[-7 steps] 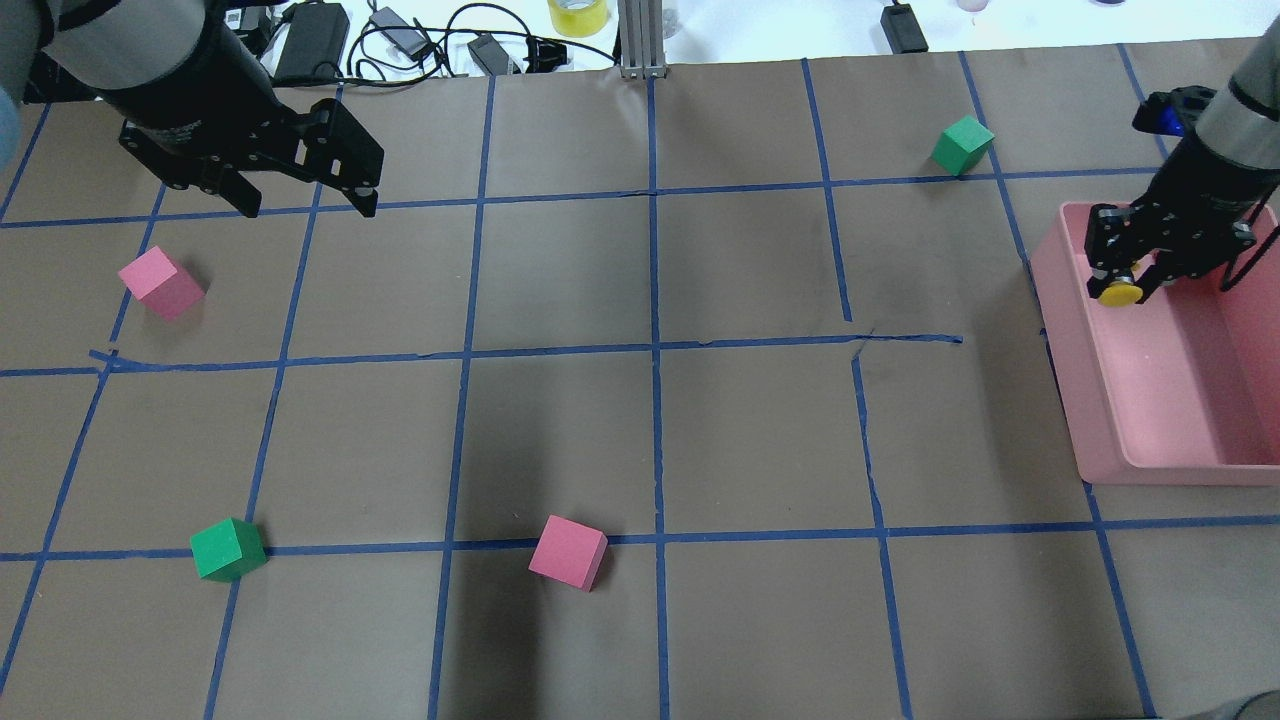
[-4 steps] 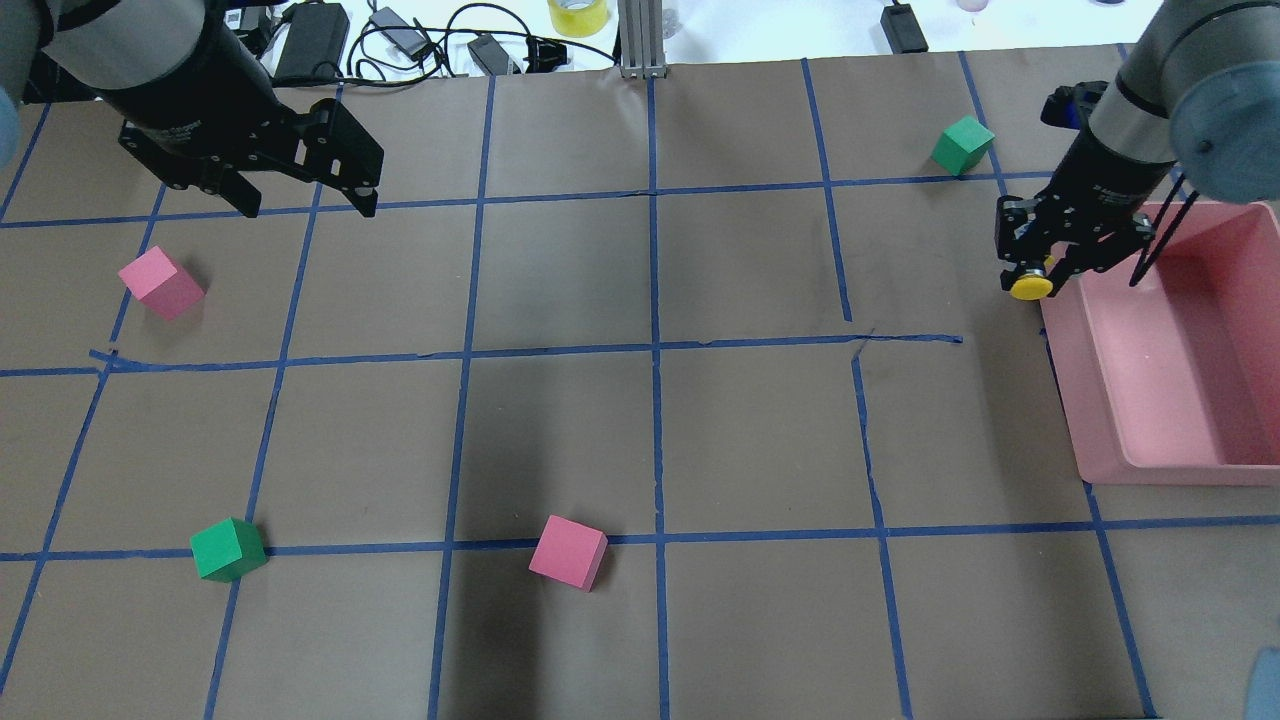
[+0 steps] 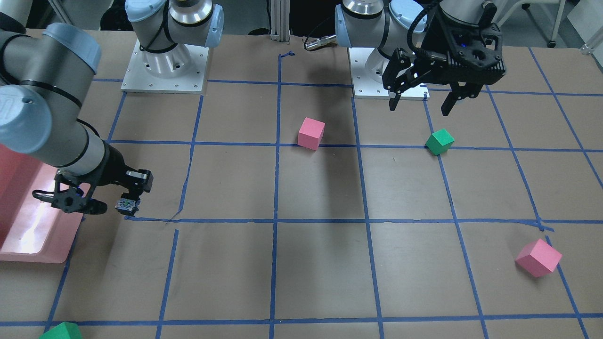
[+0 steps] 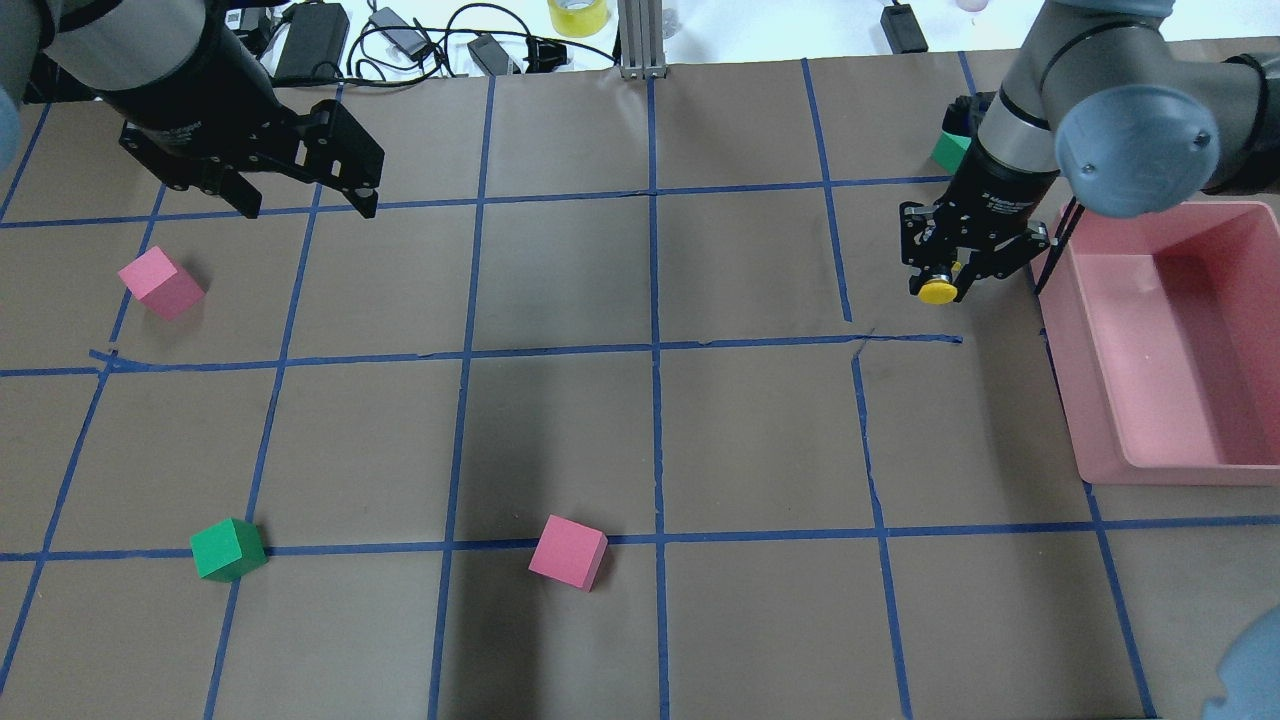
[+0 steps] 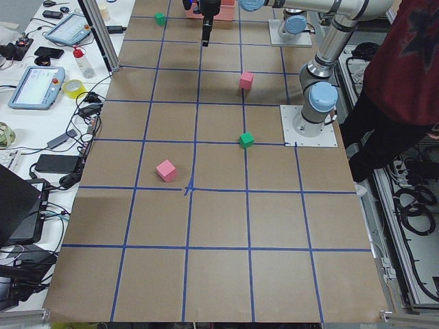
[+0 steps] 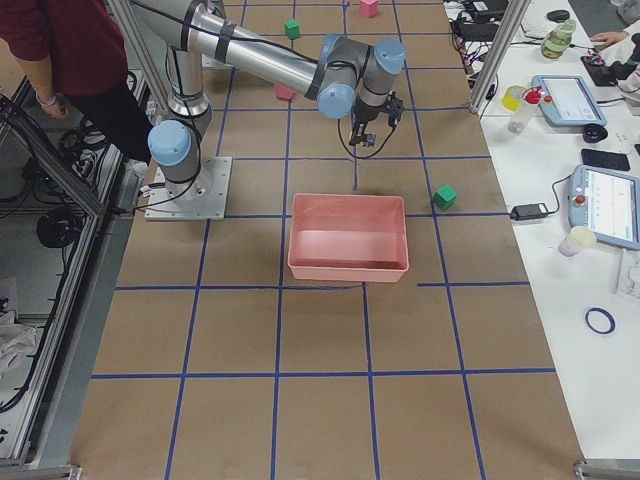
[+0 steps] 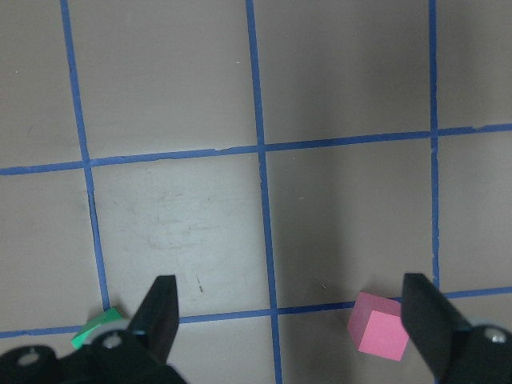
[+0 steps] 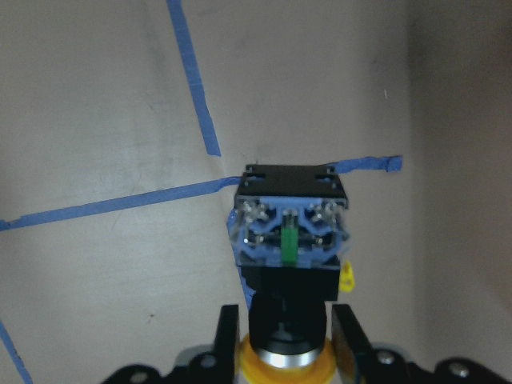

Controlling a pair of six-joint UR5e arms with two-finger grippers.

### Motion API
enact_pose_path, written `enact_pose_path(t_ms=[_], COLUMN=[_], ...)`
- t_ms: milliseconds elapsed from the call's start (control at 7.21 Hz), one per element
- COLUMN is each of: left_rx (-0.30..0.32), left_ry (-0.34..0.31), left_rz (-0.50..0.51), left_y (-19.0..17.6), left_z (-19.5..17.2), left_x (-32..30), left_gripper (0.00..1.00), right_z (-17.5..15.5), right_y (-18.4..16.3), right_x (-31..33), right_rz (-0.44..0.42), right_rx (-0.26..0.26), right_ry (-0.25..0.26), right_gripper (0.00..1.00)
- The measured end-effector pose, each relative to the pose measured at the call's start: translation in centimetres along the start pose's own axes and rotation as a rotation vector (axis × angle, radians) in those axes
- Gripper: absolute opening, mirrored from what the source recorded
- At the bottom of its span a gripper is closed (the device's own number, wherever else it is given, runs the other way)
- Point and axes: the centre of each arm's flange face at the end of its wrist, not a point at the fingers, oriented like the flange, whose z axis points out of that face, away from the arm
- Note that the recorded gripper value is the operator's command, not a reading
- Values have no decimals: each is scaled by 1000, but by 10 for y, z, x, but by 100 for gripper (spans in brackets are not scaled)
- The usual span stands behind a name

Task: Align button upright
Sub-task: 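Lift the switch out of the tray and carry it toward table center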

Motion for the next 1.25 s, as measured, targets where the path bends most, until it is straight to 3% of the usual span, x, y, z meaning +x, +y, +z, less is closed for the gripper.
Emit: enact_pose_path(t_ms=[277,693,1248], left_rx=[0,0,0], left_ry=[0,0,0], left_rz=[0,0,0], left_y=[0,0,0], left_z=[0,0,0], left_x=[0,0,0], left_gripper=[100,100,100], right_z=[11,34,62], right_y=[4,2,0], right_x=[-37,-75,-121], right_rz=[-22,-54,-75], right_rx=[12,12,31], right_ry=[5,-41,-63], right_gripper=[0,0,0])
